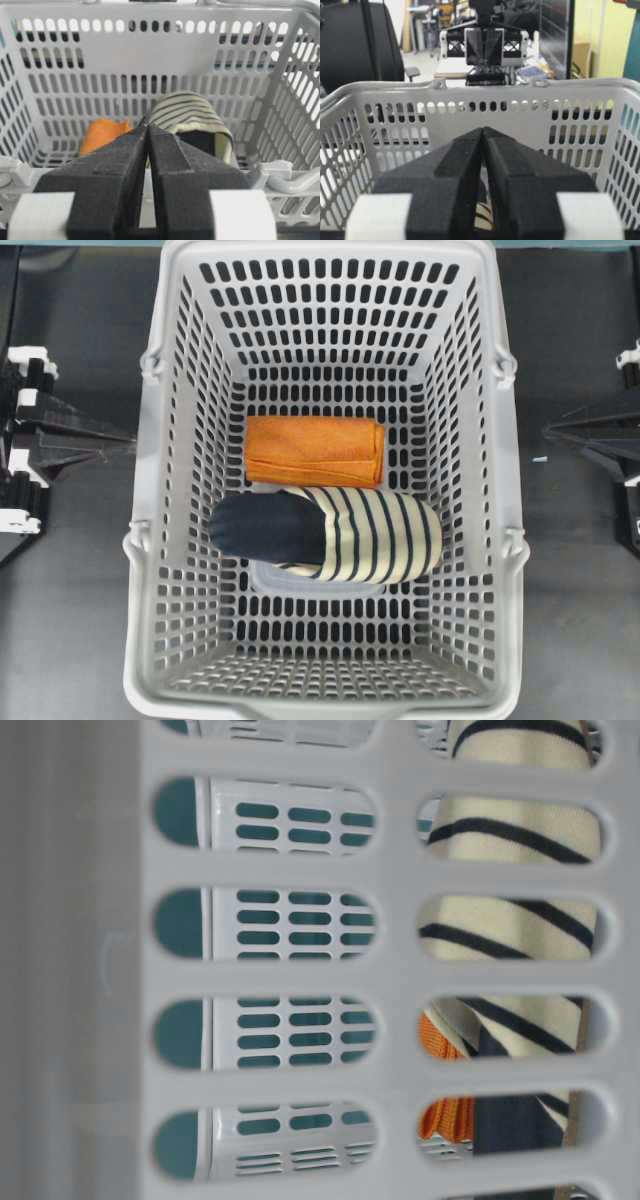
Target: Pick up the slipper from the shopping basket with the left arm.
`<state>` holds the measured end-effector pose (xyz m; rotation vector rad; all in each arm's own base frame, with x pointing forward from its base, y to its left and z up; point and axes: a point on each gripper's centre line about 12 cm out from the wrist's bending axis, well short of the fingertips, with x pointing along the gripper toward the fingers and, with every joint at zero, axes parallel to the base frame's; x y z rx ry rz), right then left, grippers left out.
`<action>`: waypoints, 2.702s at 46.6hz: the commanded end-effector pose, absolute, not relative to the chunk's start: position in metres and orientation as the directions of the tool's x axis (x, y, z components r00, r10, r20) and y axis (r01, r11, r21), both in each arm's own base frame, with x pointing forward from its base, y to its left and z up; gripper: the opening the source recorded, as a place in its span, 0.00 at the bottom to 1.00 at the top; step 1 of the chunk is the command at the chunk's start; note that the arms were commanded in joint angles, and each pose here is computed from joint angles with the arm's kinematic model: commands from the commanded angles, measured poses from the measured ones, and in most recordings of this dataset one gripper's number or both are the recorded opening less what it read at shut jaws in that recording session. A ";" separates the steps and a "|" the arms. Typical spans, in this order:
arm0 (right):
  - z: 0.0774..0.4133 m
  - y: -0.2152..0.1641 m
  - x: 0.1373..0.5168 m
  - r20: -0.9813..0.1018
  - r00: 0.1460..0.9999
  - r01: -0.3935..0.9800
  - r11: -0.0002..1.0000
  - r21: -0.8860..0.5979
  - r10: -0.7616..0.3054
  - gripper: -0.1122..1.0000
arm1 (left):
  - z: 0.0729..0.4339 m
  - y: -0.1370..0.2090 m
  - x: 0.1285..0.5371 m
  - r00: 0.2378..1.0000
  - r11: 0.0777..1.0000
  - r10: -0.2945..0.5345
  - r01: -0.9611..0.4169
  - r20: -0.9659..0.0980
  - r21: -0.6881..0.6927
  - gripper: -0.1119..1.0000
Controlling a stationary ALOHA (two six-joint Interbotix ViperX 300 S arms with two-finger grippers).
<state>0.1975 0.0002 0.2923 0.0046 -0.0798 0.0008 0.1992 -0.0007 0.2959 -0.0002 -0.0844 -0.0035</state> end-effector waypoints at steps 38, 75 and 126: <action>0.297 0.005 0.185 0.018 0.999 -0.029 0.997 0.078 0.027 0.10 | 0.378 -0.025 0.327 0.825 0.998 -0.045 0.060 -0.564 0.009 0.10; 0.286 0.005 0.183 -0.031 0.999 -0.025 0.997 0.078 0.028 0.10 | 0.324 -0.053 0.444 0.579 0.995 -0.038 0.097 -0.814 0.023 0.69; 0.272 0.005 0.182 -0.087 0.996 -0.020 0.996 0.091 0.028 0.10 | 0.227 -0.057 0.469 0.433 0.999 -0.022 0.041 -0.901 -0.005 0.43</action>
